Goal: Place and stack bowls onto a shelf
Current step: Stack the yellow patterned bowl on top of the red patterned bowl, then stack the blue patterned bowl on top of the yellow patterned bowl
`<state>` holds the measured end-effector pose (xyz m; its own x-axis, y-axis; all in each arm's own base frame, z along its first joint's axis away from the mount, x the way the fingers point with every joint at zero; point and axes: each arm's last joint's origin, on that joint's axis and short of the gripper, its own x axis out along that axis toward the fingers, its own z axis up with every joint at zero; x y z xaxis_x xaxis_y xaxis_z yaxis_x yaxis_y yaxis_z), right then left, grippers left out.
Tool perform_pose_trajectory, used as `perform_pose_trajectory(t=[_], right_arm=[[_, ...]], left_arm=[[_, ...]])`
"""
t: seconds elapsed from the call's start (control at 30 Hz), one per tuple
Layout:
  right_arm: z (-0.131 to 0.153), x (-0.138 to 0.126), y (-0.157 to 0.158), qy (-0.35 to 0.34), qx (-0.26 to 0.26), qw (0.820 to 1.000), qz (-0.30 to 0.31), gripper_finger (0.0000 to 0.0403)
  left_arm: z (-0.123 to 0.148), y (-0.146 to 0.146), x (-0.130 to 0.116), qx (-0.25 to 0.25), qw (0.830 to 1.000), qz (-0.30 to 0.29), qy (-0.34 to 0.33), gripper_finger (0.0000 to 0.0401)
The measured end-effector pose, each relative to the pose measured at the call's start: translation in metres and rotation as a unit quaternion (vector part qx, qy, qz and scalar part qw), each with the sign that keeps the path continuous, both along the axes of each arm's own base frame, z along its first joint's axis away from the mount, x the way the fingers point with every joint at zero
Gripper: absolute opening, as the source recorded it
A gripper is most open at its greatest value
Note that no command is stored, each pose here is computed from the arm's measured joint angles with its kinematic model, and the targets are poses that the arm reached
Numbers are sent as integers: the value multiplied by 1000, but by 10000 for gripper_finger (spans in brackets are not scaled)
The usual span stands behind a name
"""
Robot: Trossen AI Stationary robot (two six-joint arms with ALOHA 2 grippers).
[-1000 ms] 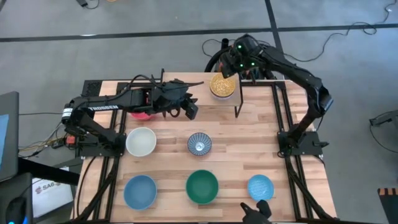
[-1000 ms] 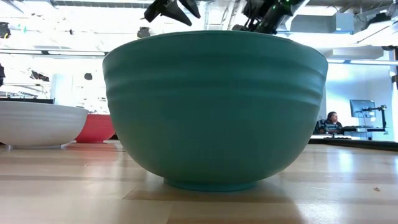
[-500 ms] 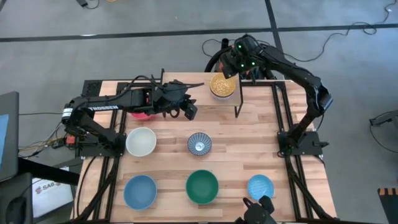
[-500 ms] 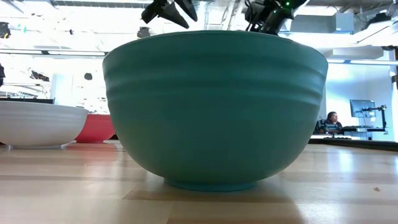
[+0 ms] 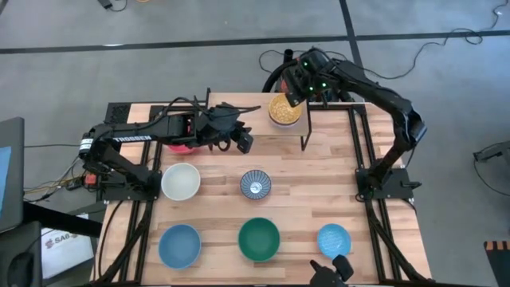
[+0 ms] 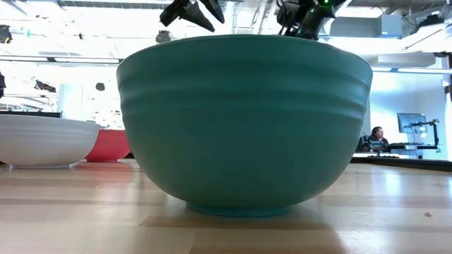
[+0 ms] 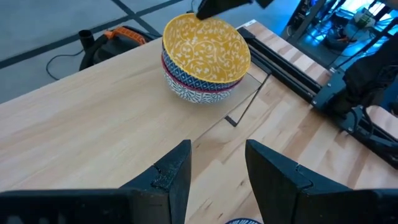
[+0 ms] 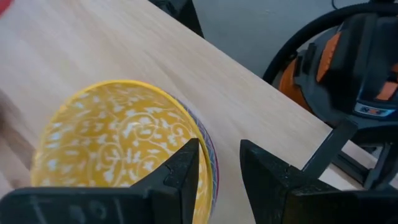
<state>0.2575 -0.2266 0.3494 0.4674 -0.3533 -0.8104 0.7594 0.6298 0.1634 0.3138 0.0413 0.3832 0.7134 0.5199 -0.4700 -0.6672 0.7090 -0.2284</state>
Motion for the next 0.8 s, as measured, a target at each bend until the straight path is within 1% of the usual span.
perform_pose_trajectory(t=[0.07, 0.17, 0.33, 0.47, 0.6, 0.7, 0.8], right_arm=[[-3, 4, 1, 7, -3, 1000, 1, 141], [-1, 2, 1, 11, -14, 1000, -2, 141], [17, -11, 9, -7, -29, 1000, -5, 141], [35, -27, 34, -5, -25, 1000, 13, 141], [43, -35, 66, 9, -13, 999, 51, 141], [31, -43, 94, 17, -3, 997, 81, 141], [4, -54, 123, 24, 27, 995, 94, 141]], left_arm=[[0, 0, 0, 0, 1000, 4, -1, 135], [0, -1, 0, 0, 1000, 5, -2, 135], [0, -2, 0, -6, 1000, 7, -5, 135], [0, -6, 0, -14, 1000, 7, -10, 135], [-2, -16, 2, -15, 1000, -2, -8, 135], [-11, -26, 3, -21, 1000, 2, 0, 135], [-22, -40, 7, -33, 999, 1, -5, 135]])
